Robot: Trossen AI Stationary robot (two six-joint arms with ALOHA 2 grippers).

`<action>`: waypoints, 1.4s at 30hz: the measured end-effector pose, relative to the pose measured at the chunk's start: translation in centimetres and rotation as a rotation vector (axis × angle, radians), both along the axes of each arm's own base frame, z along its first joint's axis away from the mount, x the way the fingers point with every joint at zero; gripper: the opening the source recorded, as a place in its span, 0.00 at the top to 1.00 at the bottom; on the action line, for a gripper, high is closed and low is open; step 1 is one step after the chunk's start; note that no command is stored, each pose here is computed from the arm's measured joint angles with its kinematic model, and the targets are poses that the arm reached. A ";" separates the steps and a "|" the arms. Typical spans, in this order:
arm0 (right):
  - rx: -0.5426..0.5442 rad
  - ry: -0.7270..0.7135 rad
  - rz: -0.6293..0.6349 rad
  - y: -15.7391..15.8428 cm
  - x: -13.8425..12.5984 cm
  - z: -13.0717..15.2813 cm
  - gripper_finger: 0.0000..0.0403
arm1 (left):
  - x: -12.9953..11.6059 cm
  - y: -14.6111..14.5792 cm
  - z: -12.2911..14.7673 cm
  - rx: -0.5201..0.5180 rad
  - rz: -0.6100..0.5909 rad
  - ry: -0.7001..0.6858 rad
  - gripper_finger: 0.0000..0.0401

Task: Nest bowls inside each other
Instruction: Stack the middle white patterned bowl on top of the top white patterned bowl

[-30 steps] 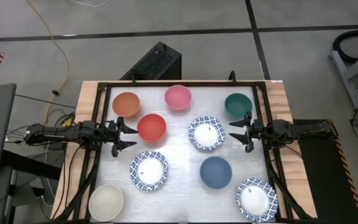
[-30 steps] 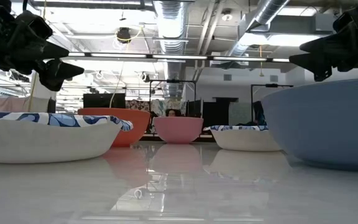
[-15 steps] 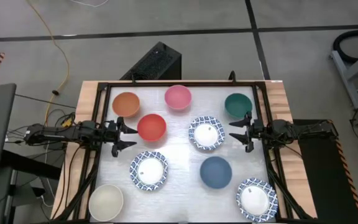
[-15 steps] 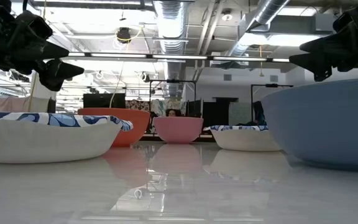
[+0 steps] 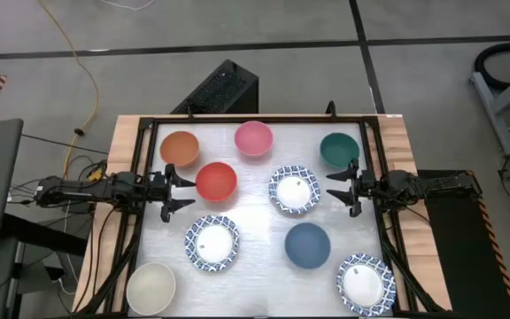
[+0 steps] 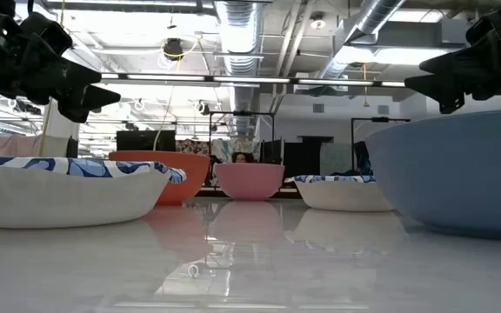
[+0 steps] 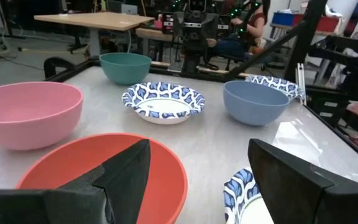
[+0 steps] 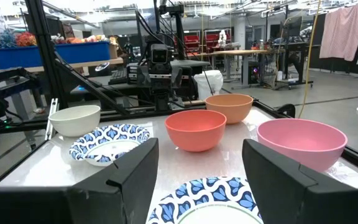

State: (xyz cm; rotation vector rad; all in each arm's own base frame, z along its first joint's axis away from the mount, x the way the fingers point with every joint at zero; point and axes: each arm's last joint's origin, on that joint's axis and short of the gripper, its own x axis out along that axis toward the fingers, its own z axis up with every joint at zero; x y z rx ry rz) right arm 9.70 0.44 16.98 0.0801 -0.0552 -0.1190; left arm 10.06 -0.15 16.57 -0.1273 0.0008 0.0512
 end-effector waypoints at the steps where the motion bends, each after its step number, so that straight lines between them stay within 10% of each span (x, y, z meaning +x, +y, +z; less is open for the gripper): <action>1: 0.000 0.000 0.000 0.0 0.0 0.0 0.37 | 0.0 0.0 0.0 0.000 0.000 0.000 0.35; 11: 0.000 0.000 0.000 0.0 0.0 0.0 0.37 | 0.0 0.0 0.4 -0.117 -0.012 -0.050 0.35; 26: 0.000 0.000 0.000 0.0 0.0 0.0 0.37 | -0.1 0.3 1.3 -0.661 0.079 -0.144 0.35; 31: 0.000 0.000 0.000 0.0 0.0 0.0 0.37 | -0.7 0.1 6.5 -0.821 -0.021 -0.258 0.35; 36: 0.000 0.000 0.000 0.0 0.0 0.0 0.37 | -0.5 -0.3 13.1 -0.724 -0.072 -0.271 0.35; 42: 0.000 0.000 0.000 0.0 0.0 0.0 0.37 | 2.1 -1.5 19.3 -0.642 -0.097 0.086 0.35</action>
